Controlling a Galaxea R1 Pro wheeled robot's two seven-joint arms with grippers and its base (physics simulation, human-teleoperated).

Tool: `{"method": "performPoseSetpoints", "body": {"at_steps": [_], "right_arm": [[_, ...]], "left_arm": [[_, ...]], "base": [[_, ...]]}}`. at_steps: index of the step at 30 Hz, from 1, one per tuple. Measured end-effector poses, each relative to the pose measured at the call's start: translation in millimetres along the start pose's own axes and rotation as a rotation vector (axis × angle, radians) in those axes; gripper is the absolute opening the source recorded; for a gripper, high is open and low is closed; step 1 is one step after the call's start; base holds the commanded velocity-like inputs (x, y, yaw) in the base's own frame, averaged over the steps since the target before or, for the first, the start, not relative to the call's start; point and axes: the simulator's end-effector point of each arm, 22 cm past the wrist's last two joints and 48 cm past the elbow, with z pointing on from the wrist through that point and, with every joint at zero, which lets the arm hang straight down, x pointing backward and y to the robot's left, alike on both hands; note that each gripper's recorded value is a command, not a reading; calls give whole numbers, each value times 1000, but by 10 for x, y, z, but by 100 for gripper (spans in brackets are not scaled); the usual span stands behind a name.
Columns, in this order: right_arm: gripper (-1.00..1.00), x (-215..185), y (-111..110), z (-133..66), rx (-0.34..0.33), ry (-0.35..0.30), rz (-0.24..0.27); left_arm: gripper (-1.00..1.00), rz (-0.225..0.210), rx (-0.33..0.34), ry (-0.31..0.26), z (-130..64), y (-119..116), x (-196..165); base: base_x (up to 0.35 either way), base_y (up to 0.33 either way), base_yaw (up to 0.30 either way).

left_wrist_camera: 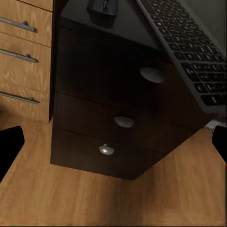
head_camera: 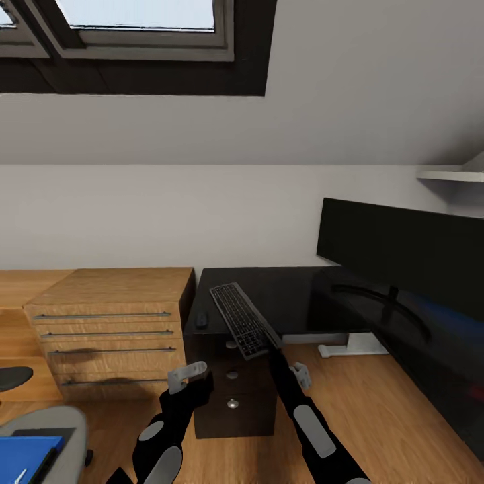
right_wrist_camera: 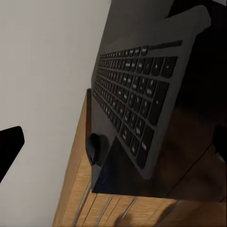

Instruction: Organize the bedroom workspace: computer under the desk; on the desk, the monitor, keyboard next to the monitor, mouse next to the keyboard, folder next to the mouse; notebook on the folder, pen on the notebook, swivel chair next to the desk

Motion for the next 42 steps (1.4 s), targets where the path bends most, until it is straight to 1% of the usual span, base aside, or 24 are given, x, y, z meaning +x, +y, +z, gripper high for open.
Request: {"method": "performPoseSetpoints", "body": {"at_steps": [4,6,7,9,13,14,16,19,20,22,23,24,25,26,29,30,31,33,36,37,38,39,41,42], "right_arm": [[100,-3,-38,-1,16,-1,-2],[100,-3,-94,-3,42,0,-6],[100,-8,-149,-7,69,-1,-6],[100,-13,-207,-11,95,-2,-9],[100,-8,-301,-25,129,-2,-8],[100,6,-350,-35,142,0,-9],[100,-70,-607,-109,199,2,-27],[100,-134,-832,-198,253,0,-49],[100,-187,-986,-262,287,-12,-71],[100,-272,-1147,-348,327,-39,-110],[100,-375,-1321,-451,367,-80,-164],[100,-502,-1476,-572,403,-132,-237],[100,-573,-1525,-634,415,-161,-281],[100,-699,-1596,-750,431,-215,-367],[100,-841,-1598,-903,431,-278,-499],[100,-865,-1595,-948,430,-288,-539],[100,-870,-1625,-1030,431,-292,-604],[100,-844,-1700,-1152,445,-276,-672],[100,-818,-1762,-1261,463,-255,-713],[100,-812,-1814,-1326,477,-245,-729],[100,-809,-1913,-1439,500,-229,-751],[100,-800,-1913,-1460,500,-222,-759],[100,-793,-1922,-1507,508,-215,-763],[100,-777,-1951,-1554,516,-207,-764]], "left_arm": [[100,2,2,7,0,-10,24],[100,20,-1,33,20,-13,142],[100,40,-7,58,38,2,254],[100,54,-14,71,52,28,311],[100,63,-24,86,71,75,375],[100,68,-31,94,83,104,408],[100,92,-65,128,123,240,546],[100,114,-98,164,147,361,681],[100,127,-113,184,158,420,767],[100,141,-127,203,156,469,839],[100,155,-138,221,157,513,923],[100,168,-146,236,152,546,993],[100,176,-148,242,143,549,1014],[100,190,-149,254,119,552,1080],[100,210,-150,279,26,556,1216],[100,215,-150,289,-12,559,1269],[100,222,-151,305,-76,570,1373],[100,226,-154,318,-150,594,1465],[100,231,-165,328,-201,654,1507],[100,241,-183,340,-216,757,1573],[100,267,-233,369,-249,1016,1827],[100,278,-244,372,-266,1066,1885],[100,286,-247,363,-296,1083,1936],[100,281,-235,325,-314,1047,1972]], "base": [[-228,-258,0],[-133,-180,0],[-79,-101,0],[-45,-58,0],[-18,-24,0],[-4,-6,0],[-2,-3,0],[-1,-1,0],[0,0,0],[0,0,0],[0,0,0],[0,0,0],[0,0,0],[0,0,0],[0,0,0],[0,0,0],[0,0,0],[0,0,0],[0,0,0],[0,0,0],[0,0,0],[0,0,0],[0,0,0],[0,0,0]]}}
